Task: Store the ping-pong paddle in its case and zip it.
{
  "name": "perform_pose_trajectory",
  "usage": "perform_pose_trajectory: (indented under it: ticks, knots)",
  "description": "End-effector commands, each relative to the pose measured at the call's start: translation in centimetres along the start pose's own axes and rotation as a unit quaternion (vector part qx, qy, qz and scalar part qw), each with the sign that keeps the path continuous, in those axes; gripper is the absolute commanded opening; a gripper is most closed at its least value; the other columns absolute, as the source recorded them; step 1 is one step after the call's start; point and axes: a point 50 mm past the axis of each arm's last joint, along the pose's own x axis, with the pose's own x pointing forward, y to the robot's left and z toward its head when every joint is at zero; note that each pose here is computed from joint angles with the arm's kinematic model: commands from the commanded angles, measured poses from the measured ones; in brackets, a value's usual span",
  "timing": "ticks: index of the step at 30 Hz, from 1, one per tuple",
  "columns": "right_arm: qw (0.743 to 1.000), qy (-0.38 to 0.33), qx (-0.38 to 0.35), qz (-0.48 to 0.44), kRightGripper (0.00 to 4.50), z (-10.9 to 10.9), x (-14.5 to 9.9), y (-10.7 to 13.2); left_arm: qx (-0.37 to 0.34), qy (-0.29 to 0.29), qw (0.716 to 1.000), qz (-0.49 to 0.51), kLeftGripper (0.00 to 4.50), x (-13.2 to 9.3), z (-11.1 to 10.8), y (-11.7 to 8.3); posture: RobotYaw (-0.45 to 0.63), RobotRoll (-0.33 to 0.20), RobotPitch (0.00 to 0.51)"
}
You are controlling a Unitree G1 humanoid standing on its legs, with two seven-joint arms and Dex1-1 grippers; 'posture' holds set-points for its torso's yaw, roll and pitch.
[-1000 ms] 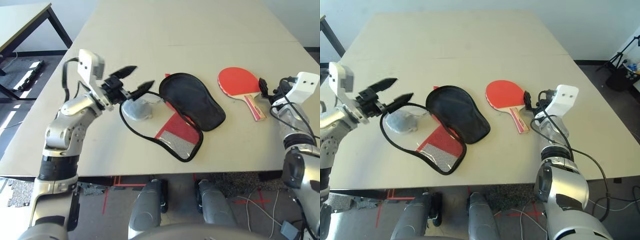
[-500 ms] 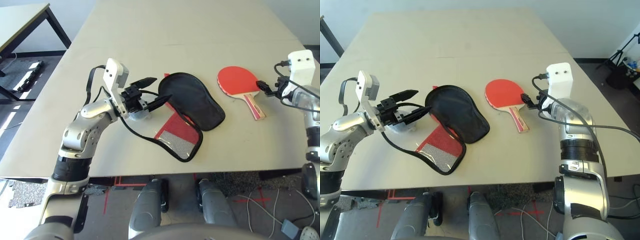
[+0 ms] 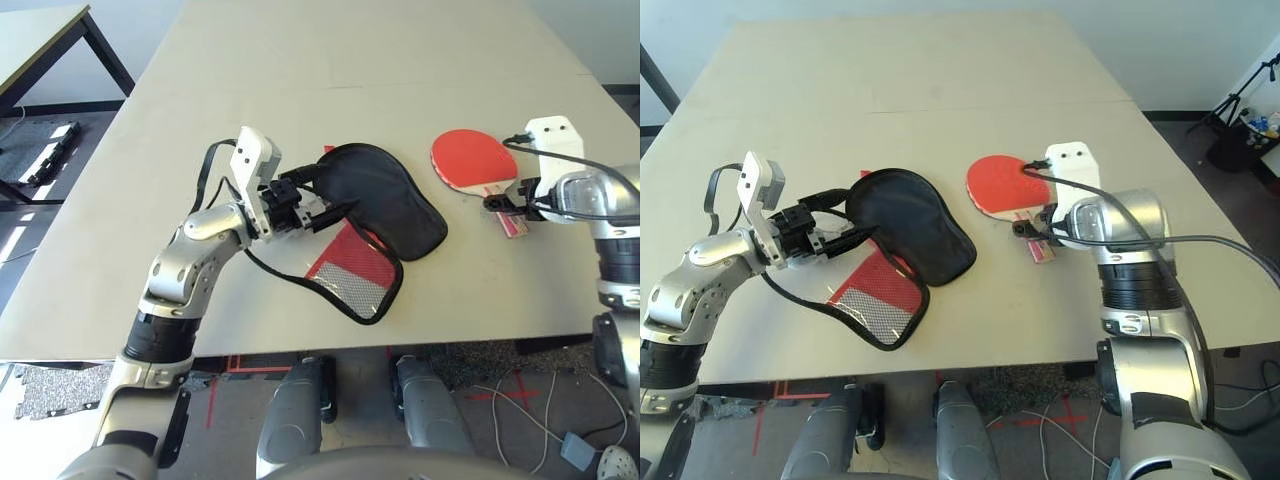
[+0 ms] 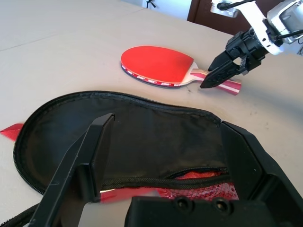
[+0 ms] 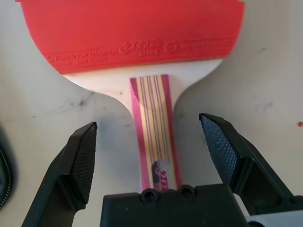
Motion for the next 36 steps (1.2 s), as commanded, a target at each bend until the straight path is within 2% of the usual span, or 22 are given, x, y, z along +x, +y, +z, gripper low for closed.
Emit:
perform_pose_trajectory:
  ticks: [1, 5, 7, 8, 15, 17, 18, 20, 27, 30, 36]
  knots:
    - [1.0, 0.007, -0.009, 0.001, 4.46, 0.0, 0.7, 0.6, 0.005, 0.004, 1.0, -0.001, 4.5, 0.1, -0.2, -0.2, 0.0, 0.0, 0.204]
    - [1.0, 0.021, -0.006, -0.003, 4.46, -0.5, 1.6, 0.5, 0.007, 0.003, 1.0, 0.002, 4.5, 0.1, -0.1, -0.3, 0.01, 0.0, 0.206]
    - [1.0, 0.03, -0.003, -0.006, 4.12, -0.8, 1.9, 0.3, 0.008, 0.002, 1.0, 0.004, 4.5, 0.1, 0.0, -0.3, 0.01, 0.0, 0.207]
    - [0.999, 0.032, -0.003, -0.008, 3.93, -1.0, 2.0, 0.2, 0.008, 0.002, 1.0, 0.004, 4.5, 0.1, 0.0, -0.3, 0.01, 0.0, 0.207]
    - [1.0, 0.027, -0.009, -0.009, 1.81, -1.2, 1.9, 0.1, 0.009, 0.001, 1.0, 0.006, 4.5, 0.1, 0.0, -0.2, 0.01, 0.0, 0.207]
    - [1.0, 0.016, -0.016, -0.012, 1.32, -1.0, 1.7, 0.1, 0.009, 0.001, 1.0, 0.005, 4.5, 0.2, 0.0, -0.2, 0.01, 0.0, 0.208]
    - [1.0, 0.01, -0.02, -0.015, 1.21, -0.9, 1.6, 0.0, 0.009, 0.002, 1.0, 0.005, 4.5, 0.2, 0.0, -0.2, 0.01, 0.0, 0.208]
    - [1.0, 0.0, -0.023, -0.02, 1.21, -0.8, 1.4, 0.0, 0.01, 0.002, 1.0, 0.004, 4.5, 0.2, -0.1, -0.1, 0.01, 0.0, 0.208]
    - [0.993, -0.107, -0.047, -0.024, 1.21, 1.1, -0.3, 0.2, 0.012, 0.003, 1.0, 0.002, 4.5, 0.4, -0.1, -0.1, -0.01, 0.0, 0.206]
    - [0.985, -0.16, -0.066, -0.014, 1.21, 1.7, -0.9, 0.9, 0.013, 0.004, 1.0, 0.002, 4.5, 0.4, -0.2, -0.1, -0.01, 0.0, 0.207]
    - [0.972, -0.216, -0.09, 0.027, 1.21, 2.5, -2.0, 2.8, 0.013, 0.006, 1.0, 0.002, 4.5, 0.4, -0.3, -0.1, -0.01, 0.0, 0.209]
